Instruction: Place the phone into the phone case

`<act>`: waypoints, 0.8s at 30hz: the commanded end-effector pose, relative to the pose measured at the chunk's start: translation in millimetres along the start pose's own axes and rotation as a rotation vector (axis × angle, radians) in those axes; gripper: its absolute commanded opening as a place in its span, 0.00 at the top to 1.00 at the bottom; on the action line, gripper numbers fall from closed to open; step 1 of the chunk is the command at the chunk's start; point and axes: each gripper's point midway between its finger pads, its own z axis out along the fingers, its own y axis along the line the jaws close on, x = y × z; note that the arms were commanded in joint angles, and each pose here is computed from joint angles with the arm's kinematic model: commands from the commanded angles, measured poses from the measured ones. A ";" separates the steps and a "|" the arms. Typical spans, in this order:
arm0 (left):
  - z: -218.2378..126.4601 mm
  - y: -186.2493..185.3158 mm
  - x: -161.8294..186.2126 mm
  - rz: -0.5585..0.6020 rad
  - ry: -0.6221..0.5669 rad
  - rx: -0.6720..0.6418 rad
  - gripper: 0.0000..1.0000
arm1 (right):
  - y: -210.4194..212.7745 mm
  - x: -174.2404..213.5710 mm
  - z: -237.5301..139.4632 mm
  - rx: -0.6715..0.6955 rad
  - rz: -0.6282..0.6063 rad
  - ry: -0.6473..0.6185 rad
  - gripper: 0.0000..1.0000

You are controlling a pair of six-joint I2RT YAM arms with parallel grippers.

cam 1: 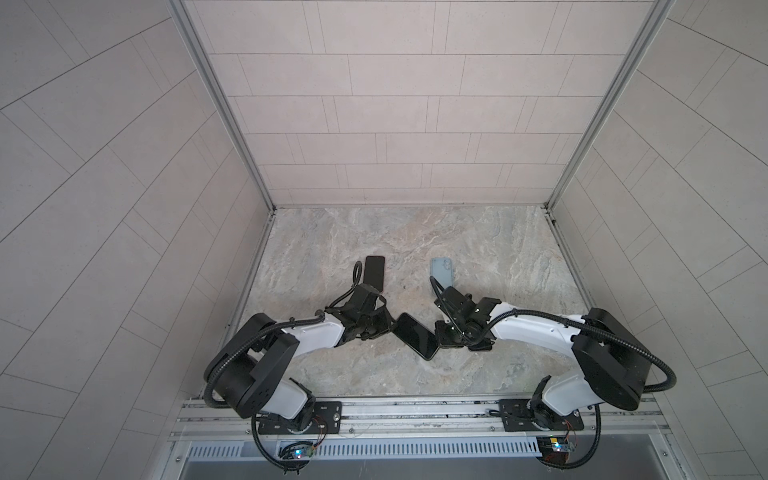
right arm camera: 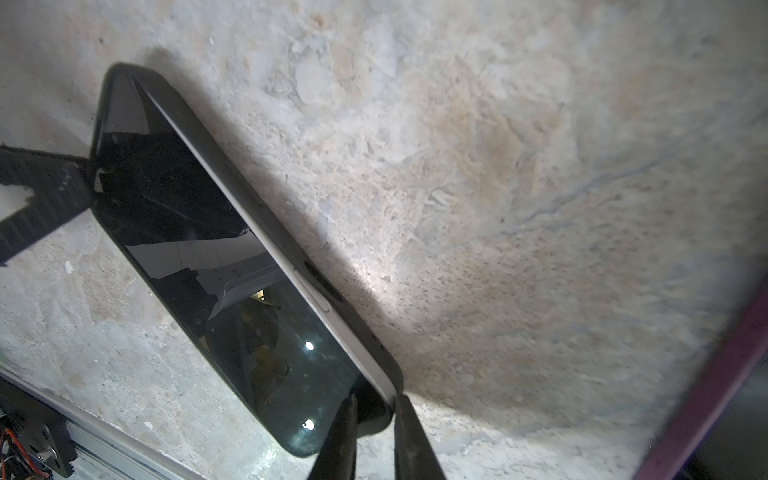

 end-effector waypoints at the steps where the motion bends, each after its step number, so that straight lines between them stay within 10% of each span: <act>1: 3.9 8.9 5.8 0.001 0.023 -0.042 0.67 | -1.1 1.3 3.2 0.019 0.001 0.005 0.81; 24: 4.8 8.6 6.3 0.003 0.026 -0.043 0.66 | 0.1 1.2 2.7 0.016 -0.002 0.005 0.81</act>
